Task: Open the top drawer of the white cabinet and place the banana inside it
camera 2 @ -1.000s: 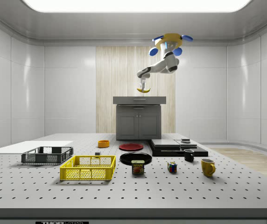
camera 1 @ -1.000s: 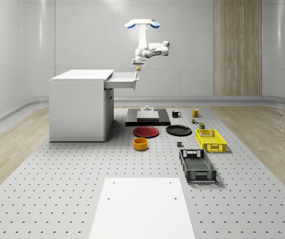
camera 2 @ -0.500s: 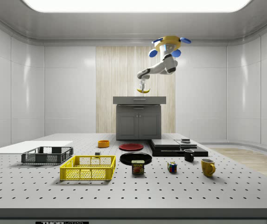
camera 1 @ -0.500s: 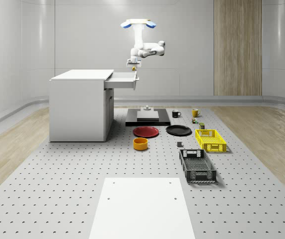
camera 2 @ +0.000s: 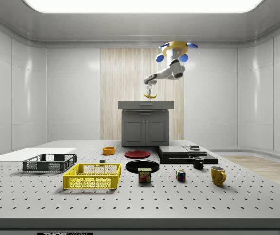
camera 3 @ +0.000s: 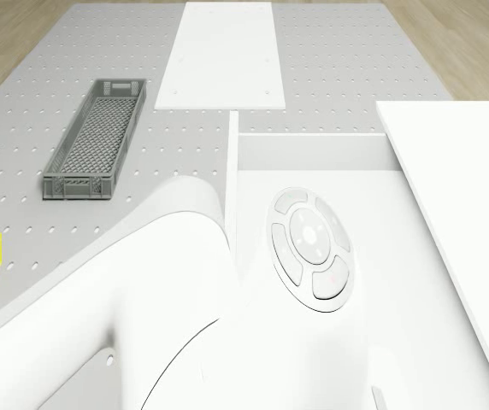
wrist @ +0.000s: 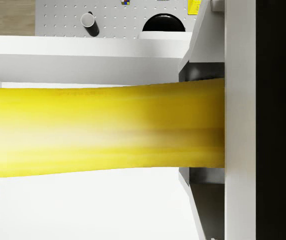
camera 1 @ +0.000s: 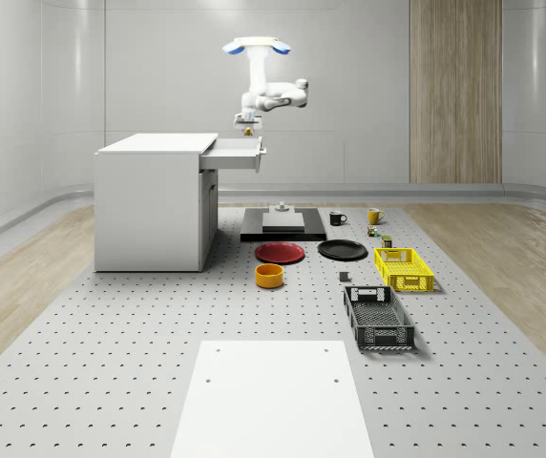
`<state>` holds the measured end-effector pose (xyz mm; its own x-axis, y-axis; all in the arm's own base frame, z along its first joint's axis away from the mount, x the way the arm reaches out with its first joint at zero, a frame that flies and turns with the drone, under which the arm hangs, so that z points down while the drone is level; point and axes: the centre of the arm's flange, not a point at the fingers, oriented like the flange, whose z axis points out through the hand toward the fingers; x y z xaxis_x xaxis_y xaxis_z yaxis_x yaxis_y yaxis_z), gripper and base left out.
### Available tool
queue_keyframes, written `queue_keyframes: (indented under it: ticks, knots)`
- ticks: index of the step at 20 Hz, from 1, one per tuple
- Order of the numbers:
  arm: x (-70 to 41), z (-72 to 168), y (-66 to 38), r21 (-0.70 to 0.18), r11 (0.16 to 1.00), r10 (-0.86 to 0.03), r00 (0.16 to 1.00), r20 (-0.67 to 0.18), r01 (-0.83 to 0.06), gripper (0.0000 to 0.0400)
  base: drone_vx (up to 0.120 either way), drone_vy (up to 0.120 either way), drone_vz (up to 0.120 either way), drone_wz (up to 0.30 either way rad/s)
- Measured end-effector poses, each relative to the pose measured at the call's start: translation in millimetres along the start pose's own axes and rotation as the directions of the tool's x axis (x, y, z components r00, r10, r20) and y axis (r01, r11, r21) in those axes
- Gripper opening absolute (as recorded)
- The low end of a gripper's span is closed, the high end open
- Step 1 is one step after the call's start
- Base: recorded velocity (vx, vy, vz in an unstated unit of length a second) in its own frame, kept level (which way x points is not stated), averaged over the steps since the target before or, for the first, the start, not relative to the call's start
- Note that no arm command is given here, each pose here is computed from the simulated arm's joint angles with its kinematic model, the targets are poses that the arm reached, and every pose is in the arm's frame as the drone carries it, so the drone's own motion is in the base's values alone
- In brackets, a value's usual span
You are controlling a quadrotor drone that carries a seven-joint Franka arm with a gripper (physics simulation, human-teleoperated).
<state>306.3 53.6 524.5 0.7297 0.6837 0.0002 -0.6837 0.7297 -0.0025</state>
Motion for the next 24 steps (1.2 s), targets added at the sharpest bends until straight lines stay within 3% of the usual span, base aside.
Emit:
queue_keyframes:
  ticks: [7, 8, 24]
  knots:
    - [-0.2, 0, -0.3, 0.0, 1.0, 0.005, 1.0, 0.0, -0.005, 0.0164, 0.0, -0.12, -0.097, 0.0]
    - [-0.2, 0, -0.5, -0.001, 1.0, 0.009, 1.0, 0.0, -0.009, 0.0178, 0.0, -0.12, 0.0, 0.0]
    - [0.2, 55, 0.5, -0.001, 1.0, 0.0, 1.0, 0.0, 0.0, 0.0171, 0.0, -0.003, 0.0, 0.0]
